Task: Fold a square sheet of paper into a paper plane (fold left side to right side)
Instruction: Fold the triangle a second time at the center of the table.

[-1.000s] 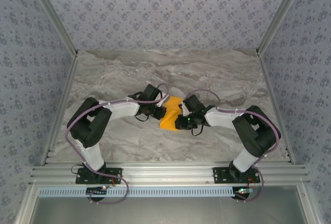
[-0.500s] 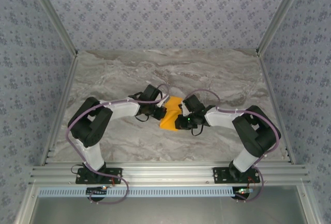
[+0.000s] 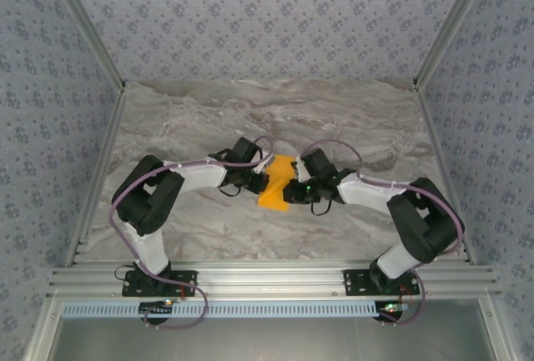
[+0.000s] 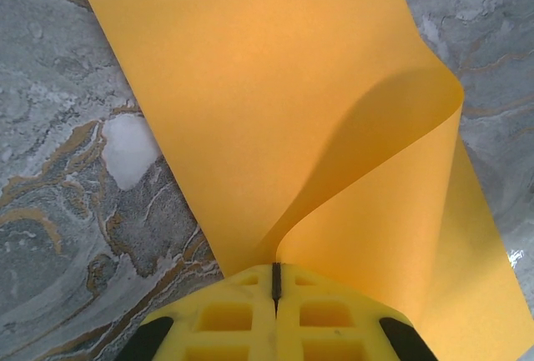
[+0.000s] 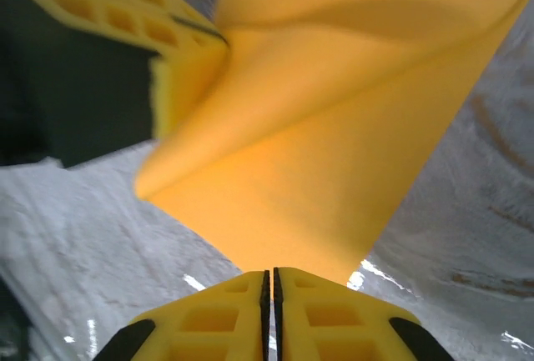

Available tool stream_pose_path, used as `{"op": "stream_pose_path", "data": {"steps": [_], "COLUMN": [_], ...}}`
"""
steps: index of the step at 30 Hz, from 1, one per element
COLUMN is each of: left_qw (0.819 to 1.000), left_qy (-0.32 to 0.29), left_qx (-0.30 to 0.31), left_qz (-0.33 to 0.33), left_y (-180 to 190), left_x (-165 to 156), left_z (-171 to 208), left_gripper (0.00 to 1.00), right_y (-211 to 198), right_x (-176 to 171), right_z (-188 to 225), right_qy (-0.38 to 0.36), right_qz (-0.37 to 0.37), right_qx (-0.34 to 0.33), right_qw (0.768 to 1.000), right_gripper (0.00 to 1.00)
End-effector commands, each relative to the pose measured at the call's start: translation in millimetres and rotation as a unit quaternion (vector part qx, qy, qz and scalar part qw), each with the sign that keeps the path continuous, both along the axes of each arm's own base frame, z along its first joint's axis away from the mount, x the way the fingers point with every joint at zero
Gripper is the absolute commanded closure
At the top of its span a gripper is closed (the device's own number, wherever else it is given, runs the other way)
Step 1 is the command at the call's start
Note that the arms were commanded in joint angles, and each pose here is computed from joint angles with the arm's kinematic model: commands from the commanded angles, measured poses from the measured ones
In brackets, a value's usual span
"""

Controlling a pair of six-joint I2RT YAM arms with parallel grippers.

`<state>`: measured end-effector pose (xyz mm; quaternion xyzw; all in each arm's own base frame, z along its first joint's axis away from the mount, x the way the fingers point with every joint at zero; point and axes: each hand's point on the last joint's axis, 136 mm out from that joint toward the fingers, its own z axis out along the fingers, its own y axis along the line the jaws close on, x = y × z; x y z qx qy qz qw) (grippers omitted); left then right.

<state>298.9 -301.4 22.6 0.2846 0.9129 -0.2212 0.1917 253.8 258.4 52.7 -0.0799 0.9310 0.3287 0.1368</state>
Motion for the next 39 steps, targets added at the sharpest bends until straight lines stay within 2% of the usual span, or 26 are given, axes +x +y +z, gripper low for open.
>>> {"op": "stream_pose_path", "data": {"steps": [1, 11, 19, 39], "left_qw": [1.000, 1.000, 1.000, 1.000], "left_qy": [0.017, 0.016, 0.015, 0.012], "left_qx": [0.011, 0.012, 0.014, 0.018], "left_qz": [-0.007, -0.009, -0.011, -0.012], "left_y": [5, 5, 3, 4], "left_x": [-7, -10, -10, -11], "left_z": [-13, -12, -11, -10], "left_gripper": [1.00, 1.00, 1.00, 1.00], "right_y": [5, 28, 36, 21], "right_x": [10, 45, 57, 47], "right_z": [20, 30, 14, -32], "right_qy": [-0.014, -0.020, -0.007, 0.029], "right_qz": [-0.014, -0.036, -0.036, -0.034], "right_qx": [0.064, 0.112, 0.099, 0.028], "right_qw": [0.998, 0.993, 0.994, 0.999], "right_gripper": [0.91, 0.94, 0.94, 0.94]}}
